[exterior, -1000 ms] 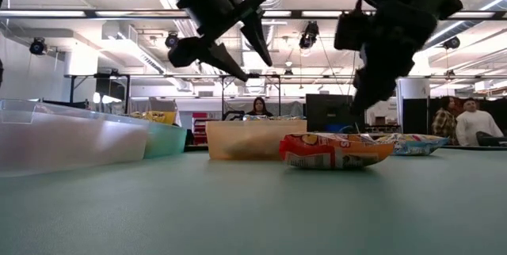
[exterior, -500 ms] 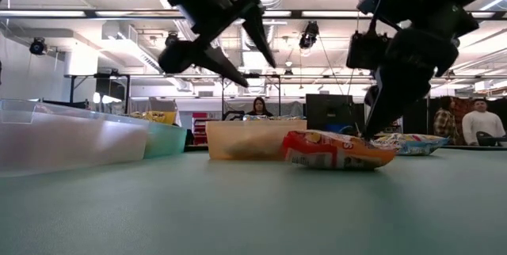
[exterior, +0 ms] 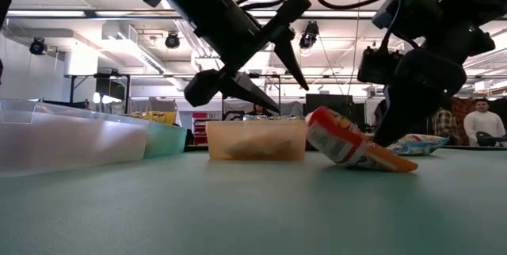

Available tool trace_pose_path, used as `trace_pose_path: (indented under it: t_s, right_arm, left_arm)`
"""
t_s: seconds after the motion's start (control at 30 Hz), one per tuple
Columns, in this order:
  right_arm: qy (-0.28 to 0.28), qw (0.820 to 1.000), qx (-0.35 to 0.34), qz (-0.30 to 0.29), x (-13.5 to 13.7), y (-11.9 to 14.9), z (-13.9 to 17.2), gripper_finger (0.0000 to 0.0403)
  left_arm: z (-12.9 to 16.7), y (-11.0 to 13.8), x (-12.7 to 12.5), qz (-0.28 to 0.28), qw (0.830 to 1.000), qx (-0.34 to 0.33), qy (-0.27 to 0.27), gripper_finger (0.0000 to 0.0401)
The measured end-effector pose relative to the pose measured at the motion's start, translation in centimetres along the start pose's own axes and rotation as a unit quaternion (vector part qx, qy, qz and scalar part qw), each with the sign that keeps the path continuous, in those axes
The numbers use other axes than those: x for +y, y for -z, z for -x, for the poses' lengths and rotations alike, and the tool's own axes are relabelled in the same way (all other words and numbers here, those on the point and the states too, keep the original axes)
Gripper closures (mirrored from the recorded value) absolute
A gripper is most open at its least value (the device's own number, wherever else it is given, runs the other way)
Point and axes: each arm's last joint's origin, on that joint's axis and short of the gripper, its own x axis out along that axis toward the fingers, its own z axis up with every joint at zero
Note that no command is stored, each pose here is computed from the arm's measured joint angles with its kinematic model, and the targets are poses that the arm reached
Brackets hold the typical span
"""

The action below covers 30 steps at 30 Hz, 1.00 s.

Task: Sort Maruchan noodles
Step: Put the orange noodle pack into the white bin

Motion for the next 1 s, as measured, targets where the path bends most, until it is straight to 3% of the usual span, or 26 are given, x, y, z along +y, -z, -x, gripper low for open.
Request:
trace_pose_path:
  t_s: [0.63,1.0]
  right_arm:
    - [0.041,0.999,-0.018,-0.016,-0.6,0.8,-0.2,0.0255]
    - [0.041,0.998,-0.032,-0.023,-0.8,1.1,-0.2,0.0255]
  left_arm:
    - [-0.1,-0.3,-0.5,0.023,0.999,-0.01,0.025,0.0189]
    - [-2.0,0.1,0.6,0.015,1.0,-0.009,0.001,0.0149]
